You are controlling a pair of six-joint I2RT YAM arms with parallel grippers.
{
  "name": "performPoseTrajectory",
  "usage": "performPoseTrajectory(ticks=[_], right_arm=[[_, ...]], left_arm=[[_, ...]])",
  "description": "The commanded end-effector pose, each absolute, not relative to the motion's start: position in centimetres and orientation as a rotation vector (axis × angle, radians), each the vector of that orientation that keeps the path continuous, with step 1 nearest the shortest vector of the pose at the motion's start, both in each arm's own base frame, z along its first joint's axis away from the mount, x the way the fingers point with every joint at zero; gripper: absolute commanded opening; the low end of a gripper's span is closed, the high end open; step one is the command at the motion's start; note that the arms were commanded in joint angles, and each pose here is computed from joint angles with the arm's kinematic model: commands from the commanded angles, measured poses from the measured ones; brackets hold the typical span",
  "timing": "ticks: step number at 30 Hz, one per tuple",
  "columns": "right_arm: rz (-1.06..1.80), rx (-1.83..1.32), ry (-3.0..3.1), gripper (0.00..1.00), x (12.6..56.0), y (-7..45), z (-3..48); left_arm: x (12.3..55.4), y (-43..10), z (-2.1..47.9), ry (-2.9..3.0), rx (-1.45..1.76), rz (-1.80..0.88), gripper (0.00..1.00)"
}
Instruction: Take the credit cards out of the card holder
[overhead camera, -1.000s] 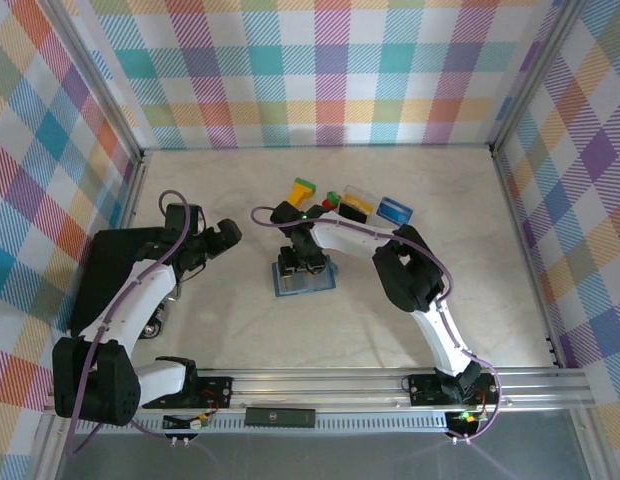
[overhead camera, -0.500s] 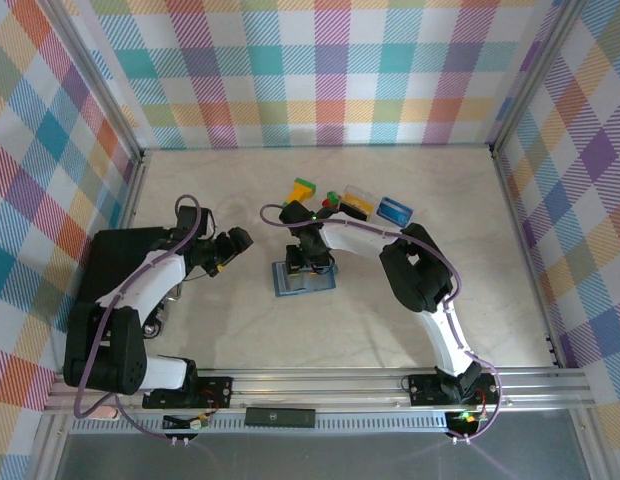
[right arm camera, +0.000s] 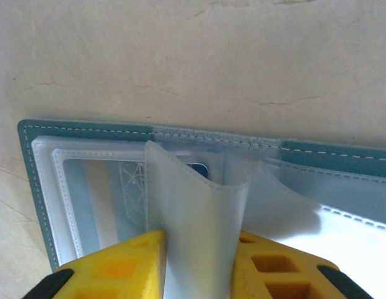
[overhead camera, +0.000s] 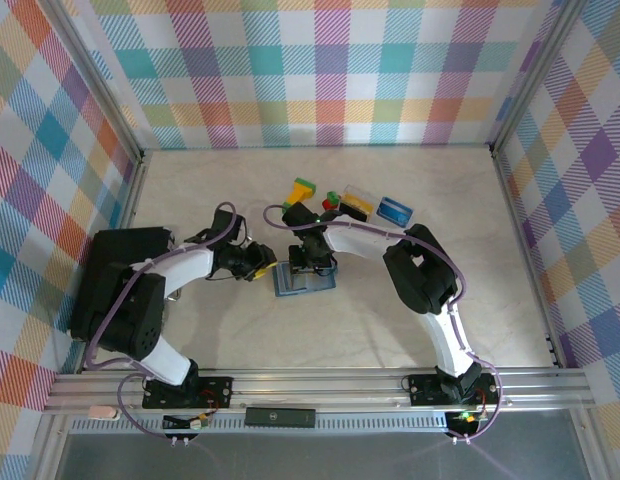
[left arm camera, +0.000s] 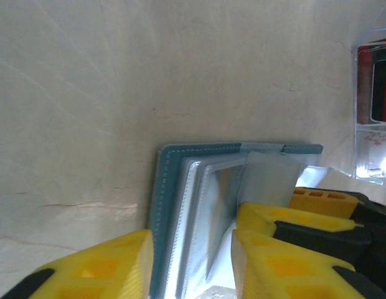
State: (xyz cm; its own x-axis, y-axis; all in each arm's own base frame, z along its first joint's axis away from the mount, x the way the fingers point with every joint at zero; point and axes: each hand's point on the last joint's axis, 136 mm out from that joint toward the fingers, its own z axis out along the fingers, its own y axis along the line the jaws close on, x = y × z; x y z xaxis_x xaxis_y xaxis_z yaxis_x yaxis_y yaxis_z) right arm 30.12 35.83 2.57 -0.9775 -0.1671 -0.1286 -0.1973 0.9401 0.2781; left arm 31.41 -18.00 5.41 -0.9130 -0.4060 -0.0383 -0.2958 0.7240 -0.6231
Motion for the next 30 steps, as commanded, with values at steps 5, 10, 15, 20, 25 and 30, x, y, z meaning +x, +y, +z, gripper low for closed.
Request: performPoseTrajectory(ticks=[5, 10, 15, 20, 25, 30], right_arm=[[0.386, -0.242, 3.027, 0.28, 29.7, 34.4, 1.8], [0.395, -0.246, 3.021, 0.29, 29.7, 34.5, 1.9], [0.395, -0.258, 3.014, 0.30, 29.7, 34.3, 2.2], [0.335, -0.252, 3.003, 0.32, 30.1, 33.7, 2.4], [0.204, -0.241, 2.934, 0.36, 31.1, 31.9, 4.0], [0.104, -0.163, 2.882, 0.38, 31.8, 29.6, 5.3]], left_arm=[[31.8, -20.7, 6.2, 2.760, -0.453, -1.028, 0.16], [31.3, -21.8, 5.1, 2.800, -0.435, -1.037, 0.07], [30.9, -21.5, 3.9, 2.845, -0.422, -0.982, 0.02], [30.1, -20.6, 2.1, 2.910, -0.442, -0.894, 0.00], [29.6, -20.0, 1.6, 2.948, -0.436, -0.833, 0.00], [29.9, -20.1, 2.0, 2.943, -0.421, -0.835, 0.00]])
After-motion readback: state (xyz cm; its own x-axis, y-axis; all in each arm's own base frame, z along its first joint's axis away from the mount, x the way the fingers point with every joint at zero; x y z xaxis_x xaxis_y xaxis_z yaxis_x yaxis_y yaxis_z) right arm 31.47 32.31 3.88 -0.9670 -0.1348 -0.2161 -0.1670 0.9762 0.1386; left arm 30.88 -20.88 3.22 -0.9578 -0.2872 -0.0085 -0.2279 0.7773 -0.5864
